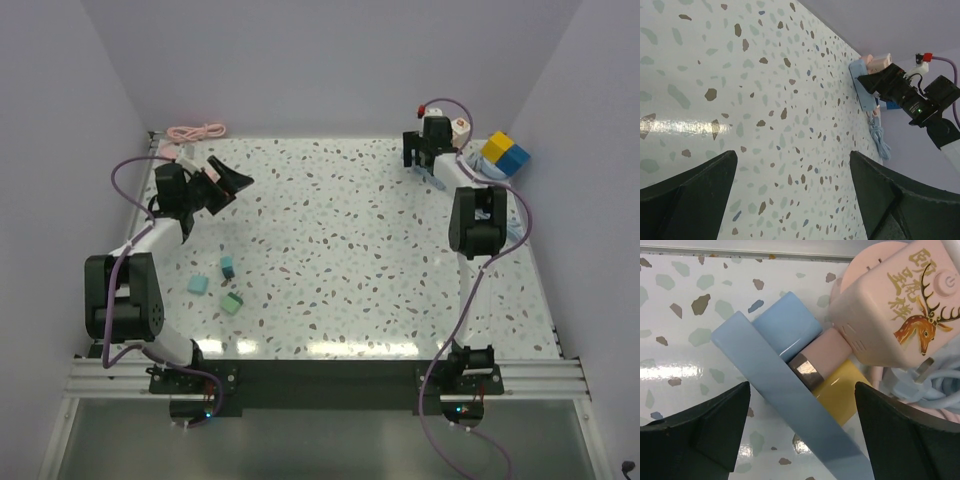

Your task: Pull the plug off the socket

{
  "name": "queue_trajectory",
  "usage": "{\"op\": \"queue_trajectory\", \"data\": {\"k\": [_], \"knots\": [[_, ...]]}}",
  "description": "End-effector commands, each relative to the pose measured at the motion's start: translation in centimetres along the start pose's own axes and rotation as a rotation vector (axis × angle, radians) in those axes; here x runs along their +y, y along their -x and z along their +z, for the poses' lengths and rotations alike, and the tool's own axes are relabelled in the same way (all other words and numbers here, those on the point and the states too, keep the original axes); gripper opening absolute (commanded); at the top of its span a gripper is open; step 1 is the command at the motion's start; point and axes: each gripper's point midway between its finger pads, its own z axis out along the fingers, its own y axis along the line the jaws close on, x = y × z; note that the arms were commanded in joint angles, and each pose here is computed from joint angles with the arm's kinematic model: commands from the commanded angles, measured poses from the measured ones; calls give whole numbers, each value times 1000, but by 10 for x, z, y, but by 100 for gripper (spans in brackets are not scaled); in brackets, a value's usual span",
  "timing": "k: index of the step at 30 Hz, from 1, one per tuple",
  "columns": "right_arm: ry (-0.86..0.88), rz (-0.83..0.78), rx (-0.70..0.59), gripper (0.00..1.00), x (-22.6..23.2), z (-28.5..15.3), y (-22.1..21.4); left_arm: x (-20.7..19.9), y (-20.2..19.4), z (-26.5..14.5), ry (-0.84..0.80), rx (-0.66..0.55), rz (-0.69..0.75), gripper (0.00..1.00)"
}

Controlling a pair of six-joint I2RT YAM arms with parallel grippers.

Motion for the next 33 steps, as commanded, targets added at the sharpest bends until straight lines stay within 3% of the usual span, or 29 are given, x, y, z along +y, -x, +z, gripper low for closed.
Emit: {"op": "queue_trajectory", "data": {"k": [1,4,7,11,12,15,18,23,28,33], "knots": [[65,-17,-28,87,7,-12,21,-18,6,-9,-53,-15,73,100],[90,54,2,76,11,-27,14,-16,4,-9,-47,-12,74,100],[135,97,85,70,20,-37,-2,-15,0,-9,-51,2,72,100],[198,171,168,50,35,-53,-28,-14,-5,-13,-49,16,77,100],[199,187,175,34,36,-58,-30,-15,-4,-15,-47,11,84,100],[285,215,204,19,60,-80,-40,-14,-7,-21,-28,15,97,100],[338,182,226,17,89,-107,-52,-12,-14,-26,-23,30,103,100],[422,170,308,1,146,-169,-88,-8,-26,-30,-28,72,103,100],[544,73,360,0,215,-246,-139,0,-38,-35,-3,113,128,100],[572,-8,402,0,248,-307,-194,7,-54,-41,11,165,129,100]]}}
